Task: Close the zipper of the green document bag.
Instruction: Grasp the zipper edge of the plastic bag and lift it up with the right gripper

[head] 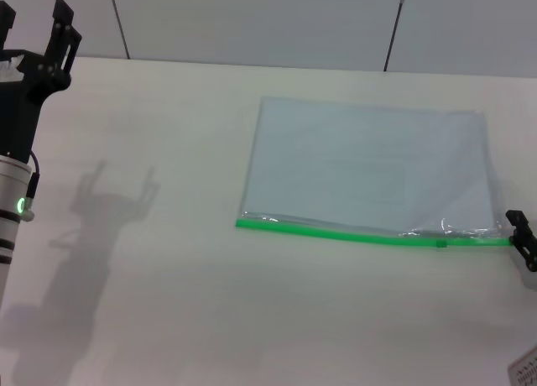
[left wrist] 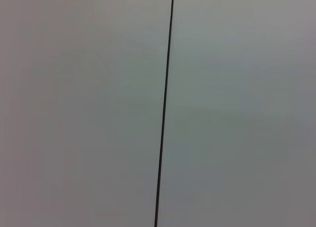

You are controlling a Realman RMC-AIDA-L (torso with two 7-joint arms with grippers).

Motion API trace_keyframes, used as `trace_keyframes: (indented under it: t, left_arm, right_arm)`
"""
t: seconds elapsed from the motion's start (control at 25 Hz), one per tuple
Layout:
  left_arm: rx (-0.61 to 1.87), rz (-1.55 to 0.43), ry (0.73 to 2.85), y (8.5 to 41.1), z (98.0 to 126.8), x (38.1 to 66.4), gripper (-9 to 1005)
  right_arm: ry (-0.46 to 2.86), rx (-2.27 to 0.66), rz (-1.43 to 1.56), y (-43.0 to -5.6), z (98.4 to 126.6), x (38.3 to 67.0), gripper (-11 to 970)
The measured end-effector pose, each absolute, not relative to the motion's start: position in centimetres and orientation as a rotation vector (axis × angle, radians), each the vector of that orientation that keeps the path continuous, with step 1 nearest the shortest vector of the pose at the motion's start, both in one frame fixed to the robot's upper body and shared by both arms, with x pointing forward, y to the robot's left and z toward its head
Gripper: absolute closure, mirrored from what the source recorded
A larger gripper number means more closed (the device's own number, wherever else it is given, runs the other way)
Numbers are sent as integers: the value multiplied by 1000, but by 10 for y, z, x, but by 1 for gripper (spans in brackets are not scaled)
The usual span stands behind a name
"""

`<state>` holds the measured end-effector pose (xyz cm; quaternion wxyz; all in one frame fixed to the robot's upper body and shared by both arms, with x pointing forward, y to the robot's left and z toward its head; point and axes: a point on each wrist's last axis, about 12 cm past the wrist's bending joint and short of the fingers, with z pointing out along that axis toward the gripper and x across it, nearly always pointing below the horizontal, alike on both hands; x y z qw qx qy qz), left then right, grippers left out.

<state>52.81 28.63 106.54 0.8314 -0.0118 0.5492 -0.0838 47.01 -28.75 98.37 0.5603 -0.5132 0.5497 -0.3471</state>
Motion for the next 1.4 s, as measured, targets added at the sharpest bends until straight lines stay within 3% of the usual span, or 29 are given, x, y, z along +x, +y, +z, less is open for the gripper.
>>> trace_keyframes:
  t: [1.4]
  left_arm:
    - [-29, -181, 1163, 287, 1065, 527, 226]
  right_arm:
    - [1313, -1287, -835, -285, 977, 469, 137]
